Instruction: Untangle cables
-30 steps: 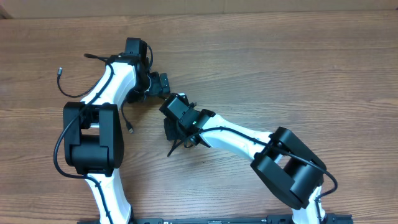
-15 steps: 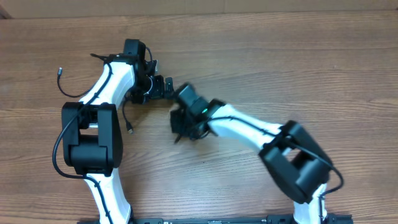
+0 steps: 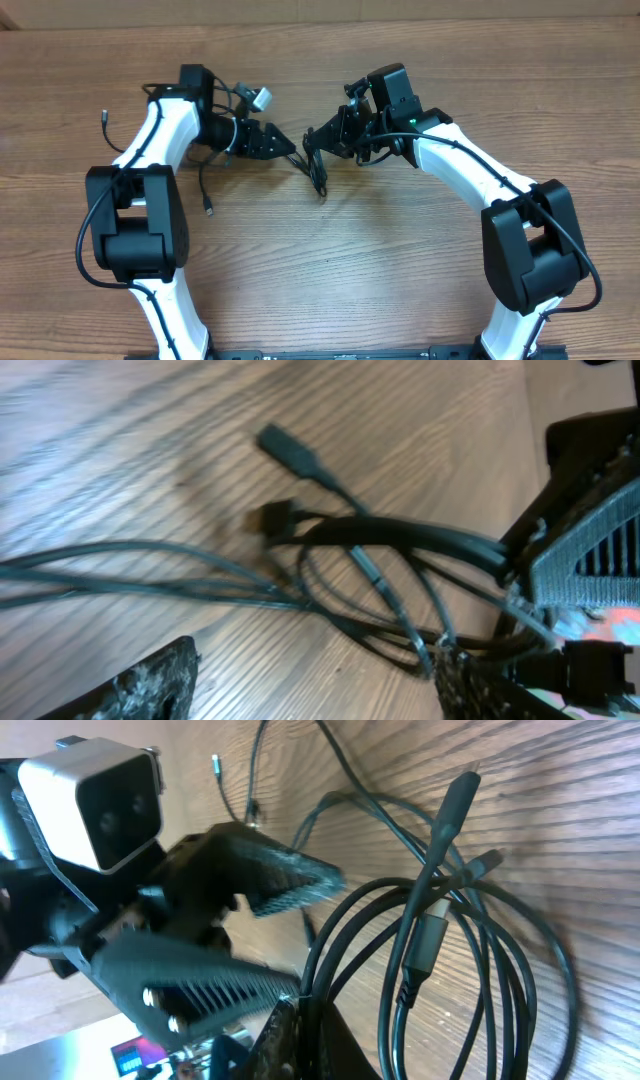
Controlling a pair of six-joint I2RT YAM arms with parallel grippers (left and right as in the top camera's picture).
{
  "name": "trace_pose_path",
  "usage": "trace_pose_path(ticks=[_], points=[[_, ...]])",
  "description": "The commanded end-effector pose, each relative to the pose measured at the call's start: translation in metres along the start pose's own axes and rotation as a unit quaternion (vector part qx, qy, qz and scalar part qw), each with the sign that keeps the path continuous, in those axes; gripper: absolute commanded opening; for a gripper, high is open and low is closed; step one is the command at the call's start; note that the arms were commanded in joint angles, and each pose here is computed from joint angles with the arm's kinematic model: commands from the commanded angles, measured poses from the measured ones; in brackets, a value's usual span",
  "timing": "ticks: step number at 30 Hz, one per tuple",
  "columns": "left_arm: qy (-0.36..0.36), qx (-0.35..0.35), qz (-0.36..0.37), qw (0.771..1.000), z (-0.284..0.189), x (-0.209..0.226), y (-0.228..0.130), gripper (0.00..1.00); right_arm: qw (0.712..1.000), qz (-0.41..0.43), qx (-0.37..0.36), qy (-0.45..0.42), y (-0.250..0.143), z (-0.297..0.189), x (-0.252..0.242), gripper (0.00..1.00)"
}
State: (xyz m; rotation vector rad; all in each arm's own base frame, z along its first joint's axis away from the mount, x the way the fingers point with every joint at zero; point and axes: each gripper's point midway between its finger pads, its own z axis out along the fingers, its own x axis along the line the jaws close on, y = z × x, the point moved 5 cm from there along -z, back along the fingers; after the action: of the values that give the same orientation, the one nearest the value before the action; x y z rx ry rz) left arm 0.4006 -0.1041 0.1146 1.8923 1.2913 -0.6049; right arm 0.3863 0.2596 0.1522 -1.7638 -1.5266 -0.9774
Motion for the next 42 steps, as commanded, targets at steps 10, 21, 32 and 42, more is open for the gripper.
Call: trace_pose_path(ticks=[10, 21, 32, 42], points=[[-0.018, 0.014, -0.017, 1.0, 0.023, -0.021, 0.006, 0.76, 1.0, 0.011, -0.001, 0.026, 0.001, -0.006, 0.018, 0.04], [-0.04, 0.052, -0.072, 0.995, 0.047, -0.04, -0.006, 0.71, 1.0, 0.01, -0.001, 0.027, 0.001, -0.006, 0.018, 0.04], [-0.021, 0.067, -0.063, 0.996, 0.07, -0.046, -0.011, 0.47, 1.0, 0.01, -0.004, 0.024, 0.002, -0.006, 0.018, 0.04], [0.008, 0.066, -0.078, 0.995, 0.066, -0.035, -0.012, 0.04, 0.999, 0.021, -0.023, -0.007, 0.005, -0.006, 0.008, 0.04]])
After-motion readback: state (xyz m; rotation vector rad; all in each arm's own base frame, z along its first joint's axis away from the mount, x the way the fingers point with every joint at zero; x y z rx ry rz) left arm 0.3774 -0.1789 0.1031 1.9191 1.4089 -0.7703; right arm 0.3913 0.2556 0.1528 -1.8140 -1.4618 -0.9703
